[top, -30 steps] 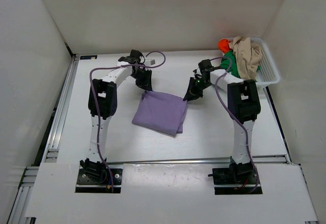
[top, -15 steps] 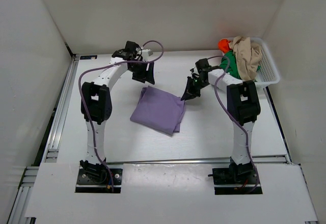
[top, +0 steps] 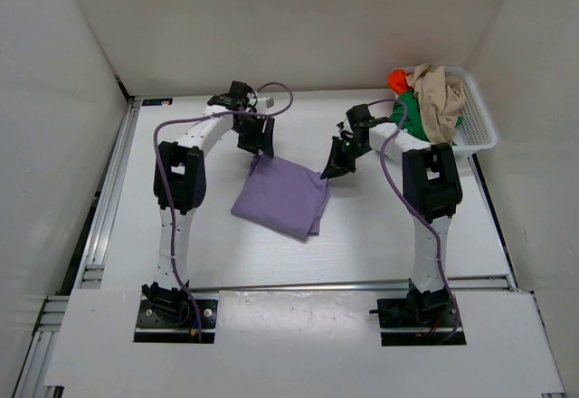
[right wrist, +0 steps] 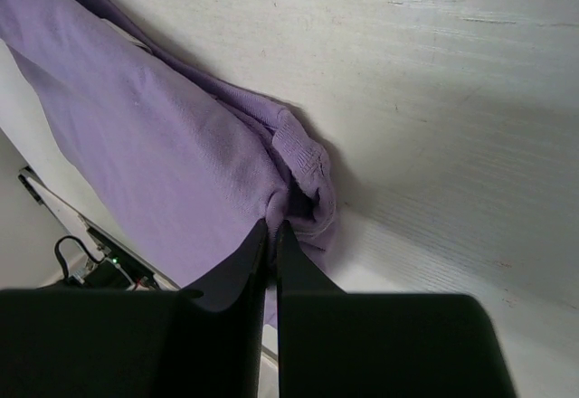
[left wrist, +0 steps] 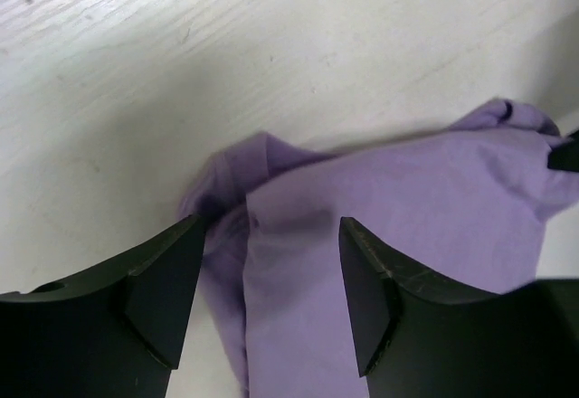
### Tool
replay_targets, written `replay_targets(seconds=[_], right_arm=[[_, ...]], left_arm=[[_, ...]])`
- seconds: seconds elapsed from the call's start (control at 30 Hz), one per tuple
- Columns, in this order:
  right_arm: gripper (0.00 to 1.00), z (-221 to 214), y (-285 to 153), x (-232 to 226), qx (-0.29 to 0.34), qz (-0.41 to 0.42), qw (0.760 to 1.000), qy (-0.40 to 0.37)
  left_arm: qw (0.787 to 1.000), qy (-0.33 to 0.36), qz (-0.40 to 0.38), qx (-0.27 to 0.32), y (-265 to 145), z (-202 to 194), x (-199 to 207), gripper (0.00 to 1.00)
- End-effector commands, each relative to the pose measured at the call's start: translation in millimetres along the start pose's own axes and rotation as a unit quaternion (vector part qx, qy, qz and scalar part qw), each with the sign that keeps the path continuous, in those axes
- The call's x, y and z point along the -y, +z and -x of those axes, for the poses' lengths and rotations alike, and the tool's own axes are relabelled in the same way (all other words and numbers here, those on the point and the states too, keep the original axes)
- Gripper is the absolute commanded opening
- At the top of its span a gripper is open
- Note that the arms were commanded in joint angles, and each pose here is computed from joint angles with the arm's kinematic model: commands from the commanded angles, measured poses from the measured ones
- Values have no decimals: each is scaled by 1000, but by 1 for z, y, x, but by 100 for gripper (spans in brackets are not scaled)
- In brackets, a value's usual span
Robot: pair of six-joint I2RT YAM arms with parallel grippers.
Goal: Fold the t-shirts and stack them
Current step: Fold the long partially folded tshirt into a neat square
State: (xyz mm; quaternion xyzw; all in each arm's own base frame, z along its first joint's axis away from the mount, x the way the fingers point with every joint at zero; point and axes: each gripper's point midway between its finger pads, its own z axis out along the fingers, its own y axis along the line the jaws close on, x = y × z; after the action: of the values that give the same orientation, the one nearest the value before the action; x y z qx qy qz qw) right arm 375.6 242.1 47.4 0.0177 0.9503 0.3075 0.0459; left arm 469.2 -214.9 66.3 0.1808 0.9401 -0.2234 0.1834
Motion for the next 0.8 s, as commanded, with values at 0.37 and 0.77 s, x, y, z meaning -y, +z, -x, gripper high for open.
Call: replay_targets(seconds=[0.37, 0.77], right_arm=[[0, 3, -9, -14, 11, 15, 1000, -17], [0, -3, -33, -50, 27, 47, 997, -48]], left_arm=[[1000, 22, -10, 13, 6, 13, 13, 10], [996, 30, 57, 55, -84, -1, 21, 10]])
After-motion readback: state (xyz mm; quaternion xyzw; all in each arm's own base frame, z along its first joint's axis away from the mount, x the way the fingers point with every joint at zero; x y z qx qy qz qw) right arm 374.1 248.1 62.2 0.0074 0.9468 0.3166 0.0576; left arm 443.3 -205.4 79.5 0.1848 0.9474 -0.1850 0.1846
